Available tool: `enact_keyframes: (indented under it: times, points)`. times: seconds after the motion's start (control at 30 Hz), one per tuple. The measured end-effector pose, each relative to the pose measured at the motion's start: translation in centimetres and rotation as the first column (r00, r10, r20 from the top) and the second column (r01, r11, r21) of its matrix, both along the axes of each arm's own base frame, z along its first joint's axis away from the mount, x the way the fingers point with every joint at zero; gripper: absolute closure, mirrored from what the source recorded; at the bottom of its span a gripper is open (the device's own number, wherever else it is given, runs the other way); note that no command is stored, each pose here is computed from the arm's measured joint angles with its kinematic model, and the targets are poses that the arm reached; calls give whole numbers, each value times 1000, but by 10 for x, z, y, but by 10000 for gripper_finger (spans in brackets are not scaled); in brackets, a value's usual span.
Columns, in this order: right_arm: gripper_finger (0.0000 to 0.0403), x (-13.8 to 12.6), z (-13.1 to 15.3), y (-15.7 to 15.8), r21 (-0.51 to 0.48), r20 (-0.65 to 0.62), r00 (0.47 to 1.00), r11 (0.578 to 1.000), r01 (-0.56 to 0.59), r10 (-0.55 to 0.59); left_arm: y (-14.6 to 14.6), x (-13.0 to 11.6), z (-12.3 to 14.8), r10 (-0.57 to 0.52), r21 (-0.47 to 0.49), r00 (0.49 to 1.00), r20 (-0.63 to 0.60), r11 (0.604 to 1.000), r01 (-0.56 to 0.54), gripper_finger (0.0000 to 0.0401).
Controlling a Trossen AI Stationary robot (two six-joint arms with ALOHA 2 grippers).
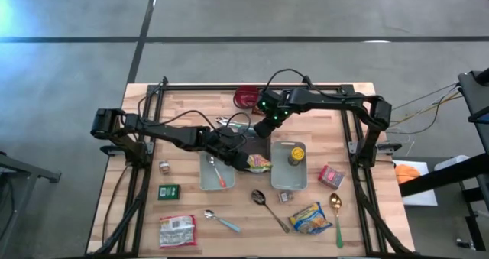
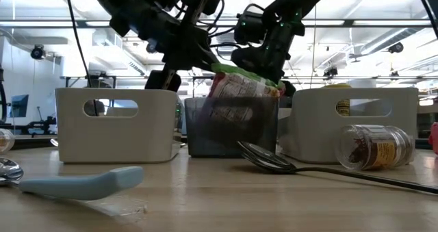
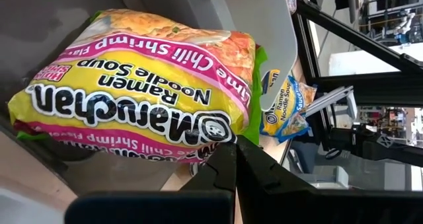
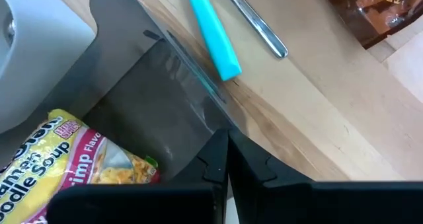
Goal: Pick & Place Food Item
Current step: Put the green noodle pack into the black bin
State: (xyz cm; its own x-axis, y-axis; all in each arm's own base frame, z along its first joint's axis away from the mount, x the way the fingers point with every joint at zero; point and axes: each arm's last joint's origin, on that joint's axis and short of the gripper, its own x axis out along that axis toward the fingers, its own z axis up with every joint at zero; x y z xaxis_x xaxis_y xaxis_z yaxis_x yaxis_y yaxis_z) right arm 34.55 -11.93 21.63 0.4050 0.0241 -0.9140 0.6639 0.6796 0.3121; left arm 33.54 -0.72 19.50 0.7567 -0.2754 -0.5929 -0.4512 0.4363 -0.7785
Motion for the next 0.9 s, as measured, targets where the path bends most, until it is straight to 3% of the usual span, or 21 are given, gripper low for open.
enact_keyframes:
  times: [0.3, 0.9]
  points:
    - [395, -8, 23, -3, -56, 72, 997, 998, 15, -11, 0, -2, -3, 2, -2, 999, -41, 1000, -2, 401]
    - [395, -2, 5, -10, -57, 28, 999, 998, 34, -33, 0, -7, -8, 34, -5, 992, -120, 999, -35, 401]
